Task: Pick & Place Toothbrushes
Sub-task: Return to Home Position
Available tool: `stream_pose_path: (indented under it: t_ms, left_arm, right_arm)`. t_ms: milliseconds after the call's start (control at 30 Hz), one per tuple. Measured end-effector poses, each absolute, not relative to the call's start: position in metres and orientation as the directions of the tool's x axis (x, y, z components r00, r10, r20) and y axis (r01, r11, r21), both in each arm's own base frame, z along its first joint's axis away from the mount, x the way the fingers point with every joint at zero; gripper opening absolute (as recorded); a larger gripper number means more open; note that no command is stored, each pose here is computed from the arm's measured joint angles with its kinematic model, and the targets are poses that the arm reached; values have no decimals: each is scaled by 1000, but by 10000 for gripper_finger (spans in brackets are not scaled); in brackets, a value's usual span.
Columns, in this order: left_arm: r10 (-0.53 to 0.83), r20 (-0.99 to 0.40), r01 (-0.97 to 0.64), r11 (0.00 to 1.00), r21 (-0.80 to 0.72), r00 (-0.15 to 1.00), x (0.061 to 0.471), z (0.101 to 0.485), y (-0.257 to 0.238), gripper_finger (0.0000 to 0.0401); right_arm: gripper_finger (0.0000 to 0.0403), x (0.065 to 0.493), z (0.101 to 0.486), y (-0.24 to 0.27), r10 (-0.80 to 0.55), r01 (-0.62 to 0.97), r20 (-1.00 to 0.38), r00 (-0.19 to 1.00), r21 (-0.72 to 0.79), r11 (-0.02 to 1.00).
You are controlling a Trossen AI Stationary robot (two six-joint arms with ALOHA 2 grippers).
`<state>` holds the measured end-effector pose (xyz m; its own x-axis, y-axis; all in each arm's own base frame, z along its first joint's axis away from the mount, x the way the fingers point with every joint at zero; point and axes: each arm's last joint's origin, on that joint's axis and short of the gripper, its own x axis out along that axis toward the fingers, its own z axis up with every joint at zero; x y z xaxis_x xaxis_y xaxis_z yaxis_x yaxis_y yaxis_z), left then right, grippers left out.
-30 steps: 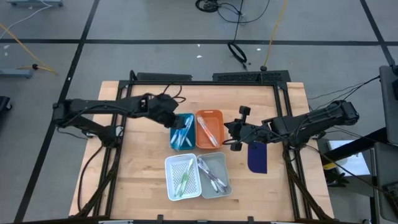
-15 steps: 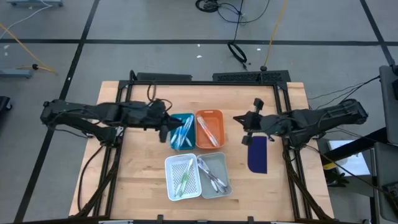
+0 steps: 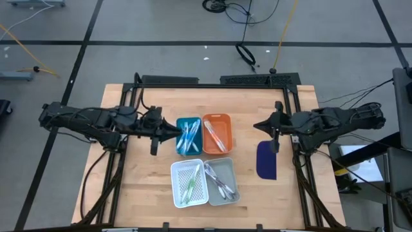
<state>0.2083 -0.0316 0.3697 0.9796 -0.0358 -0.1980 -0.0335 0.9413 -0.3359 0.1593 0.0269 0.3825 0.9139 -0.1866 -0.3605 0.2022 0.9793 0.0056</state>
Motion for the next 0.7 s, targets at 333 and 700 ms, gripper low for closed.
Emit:
stream_pose_path:
  t_ms: [333,700]
  left_arm:
    - [-114,-111,68,933,-353,987,195,328,-32,55]
    - [-119,-19,105,930,-353,993,141,291,-16,55]
  right_arm:
    - [0,146,353,24,-163,196,-307,938,78,978]
    - [0,103,320,14,-153,173,-108,982,203,964]
